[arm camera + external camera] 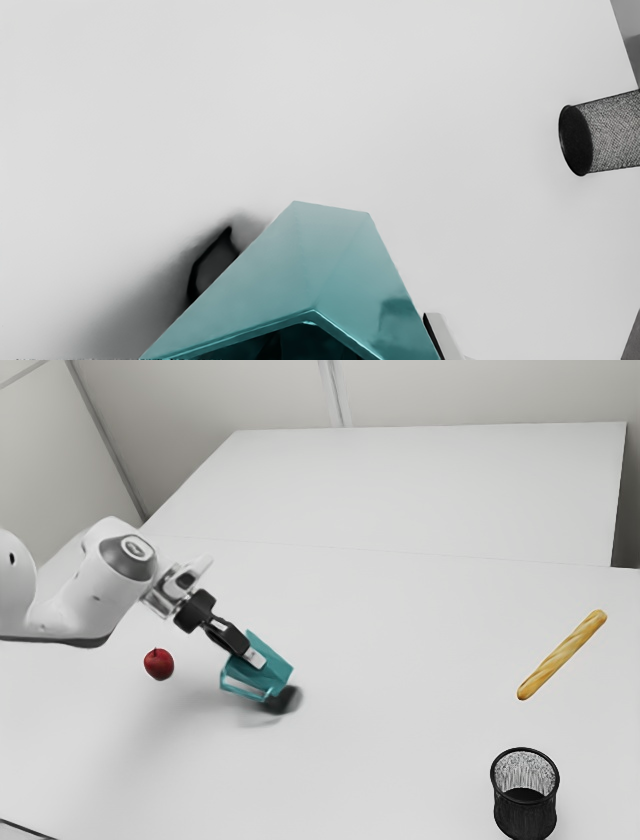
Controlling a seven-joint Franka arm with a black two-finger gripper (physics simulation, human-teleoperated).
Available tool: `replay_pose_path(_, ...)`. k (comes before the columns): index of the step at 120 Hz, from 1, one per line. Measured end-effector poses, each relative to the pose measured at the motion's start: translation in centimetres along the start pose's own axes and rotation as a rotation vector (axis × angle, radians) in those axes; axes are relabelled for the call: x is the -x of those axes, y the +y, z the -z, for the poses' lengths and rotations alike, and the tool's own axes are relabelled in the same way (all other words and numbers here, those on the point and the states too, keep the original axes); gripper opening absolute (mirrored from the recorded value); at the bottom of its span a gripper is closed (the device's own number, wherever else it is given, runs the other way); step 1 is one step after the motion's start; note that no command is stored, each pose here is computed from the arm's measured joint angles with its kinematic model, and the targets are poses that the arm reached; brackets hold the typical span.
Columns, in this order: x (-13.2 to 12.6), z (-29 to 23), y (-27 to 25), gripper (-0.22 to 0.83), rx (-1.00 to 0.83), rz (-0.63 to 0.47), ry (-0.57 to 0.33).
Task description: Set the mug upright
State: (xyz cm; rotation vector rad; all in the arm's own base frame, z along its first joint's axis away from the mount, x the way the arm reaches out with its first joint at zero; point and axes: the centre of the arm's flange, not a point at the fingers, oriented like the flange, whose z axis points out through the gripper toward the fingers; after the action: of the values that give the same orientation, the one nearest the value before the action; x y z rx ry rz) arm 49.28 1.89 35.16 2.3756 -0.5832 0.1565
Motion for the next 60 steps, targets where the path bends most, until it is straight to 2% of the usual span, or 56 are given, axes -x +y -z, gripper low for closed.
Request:
replay_pose_path(34,-2.2,-0.5,2.5,-0.13,-0.343,-0.126,-0.266)
replay_pose_path(47,-2.7,-0.9,2.6,-0.14,-0.436,-0.123,-0.311)
replay_pose_path(60,-2.9,-1.2,2.2,-0.14,-0.498,-0.093,-0.316)
